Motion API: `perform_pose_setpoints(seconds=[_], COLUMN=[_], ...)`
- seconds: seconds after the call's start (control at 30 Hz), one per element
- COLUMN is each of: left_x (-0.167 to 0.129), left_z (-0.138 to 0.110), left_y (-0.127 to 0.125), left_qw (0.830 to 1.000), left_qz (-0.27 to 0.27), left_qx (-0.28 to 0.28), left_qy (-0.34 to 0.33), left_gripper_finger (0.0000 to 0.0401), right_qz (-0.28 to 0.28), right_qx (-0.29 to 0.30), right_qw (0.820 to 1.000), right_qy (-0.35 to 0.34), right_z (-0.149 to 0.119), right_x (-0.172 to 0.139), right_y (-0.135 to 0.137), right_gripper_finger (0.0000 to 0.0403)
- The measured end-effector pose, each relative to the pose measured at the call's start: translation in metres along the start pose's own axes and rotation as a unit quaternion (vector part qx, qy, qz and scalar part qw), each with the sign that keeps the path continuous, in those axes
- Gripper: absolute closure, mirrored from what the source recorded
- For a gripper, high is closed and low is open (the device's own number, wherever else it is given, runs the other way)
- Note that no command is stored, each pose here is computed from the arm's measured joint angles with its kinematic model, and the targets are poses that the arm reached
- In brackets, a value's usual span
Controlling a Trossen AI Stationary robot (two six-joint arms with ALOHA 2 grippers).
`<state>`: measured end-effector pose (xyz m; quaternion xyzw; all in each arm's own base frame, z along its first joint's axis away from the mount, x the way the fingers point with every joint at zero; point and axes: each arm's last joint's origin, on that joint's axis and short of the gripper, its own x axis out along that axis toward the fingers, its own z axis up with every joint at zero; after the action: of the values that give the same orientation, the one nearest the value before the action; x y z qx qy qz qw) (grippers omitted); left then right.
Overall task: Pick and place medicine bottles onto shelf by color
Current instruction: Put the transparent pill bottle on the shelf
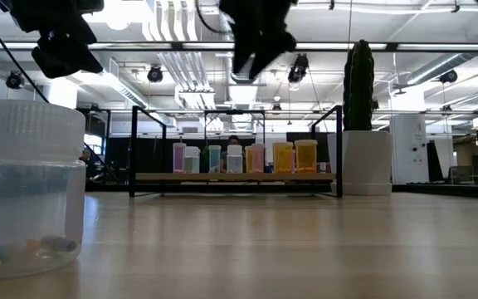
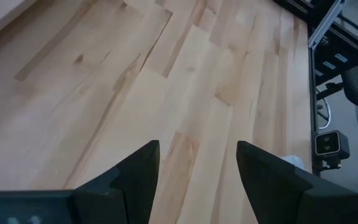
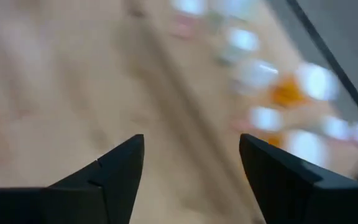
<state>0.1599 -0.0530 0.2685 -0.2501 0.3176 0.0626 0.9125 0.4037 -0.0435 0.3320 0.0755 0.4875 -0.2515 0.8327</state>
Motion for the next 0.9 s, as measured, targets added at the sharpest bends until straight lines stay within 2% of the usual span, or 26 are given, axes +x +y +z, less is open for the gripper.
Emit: perform_pose_setpoints(seconds=[0.07, 0.17, 0.27, 0.4, 0.5, 0.63, 0.77, 0.9], left_x=[0.000, 0.000, 0.000, 0.000, -0.001, -0.002, 0.004, 0.014], left_z=[0.000, 0.000, 0.001, 0.004, 0.009, 0.020, 0.028, 0.031], left_y=[0.000, 0.000, -0.001, -0.004, -0.009, -0.019, -0.036, -0.056], left_qw=[1.000, 1.000, 1.000, 1.000, 0.998, 0.996, 0.996, 0.994], left_qz=[-0.001, -0.002, -0.005, -0.019, -0.043, -0.065, -0.081, -0.074], left_qx=[0.000, 0.000, -0.002, -0.008, -0.018, -0.009, 0.027, 0.075], left_qy=[-0.001, -0.002, -0.005, -0.020, -0.044, -0.065, -0.040, 0.007], left_gripper_finger=[0.0204, 0.0204, 0.0204, 0.0204, 0.0204, 0.0209, 0.0217, 0.0223], right_qz=[0.034, 0.087, 0.129, 0.162, 0.175, 0.179, 0.166, 0.161], right_qx=[-0.022, -0.023, 0.007, 0.036, 0.027, -0.014, -0.022, -0.048], right_qw=[0.999, 0.993, 0.989, 0.984, 0.983, 0.983, 0.986, 0.986], right_qy=[-0.033, -0.074, -0.077, -0.061, -0.046, -0.024, 0.013, 0.019], right_z=[-0.012, -0.036, -0.064, -0.100, -0.123, -0.149, -0.167, -0.184], right_x=[-0.008, -0.017, -0.020, -0.029, -0.038, -0.041, -0.045, -0.041], right_y=[0.033, 0.078, 0.114, 0.146, 0.163, 0.175, 0.175, 0.177], right_gripper_finger=[0.0155, 0.0163, 0.0170, 0.0177, 0.0181, 0.0184, 0.0184, 0.0184])
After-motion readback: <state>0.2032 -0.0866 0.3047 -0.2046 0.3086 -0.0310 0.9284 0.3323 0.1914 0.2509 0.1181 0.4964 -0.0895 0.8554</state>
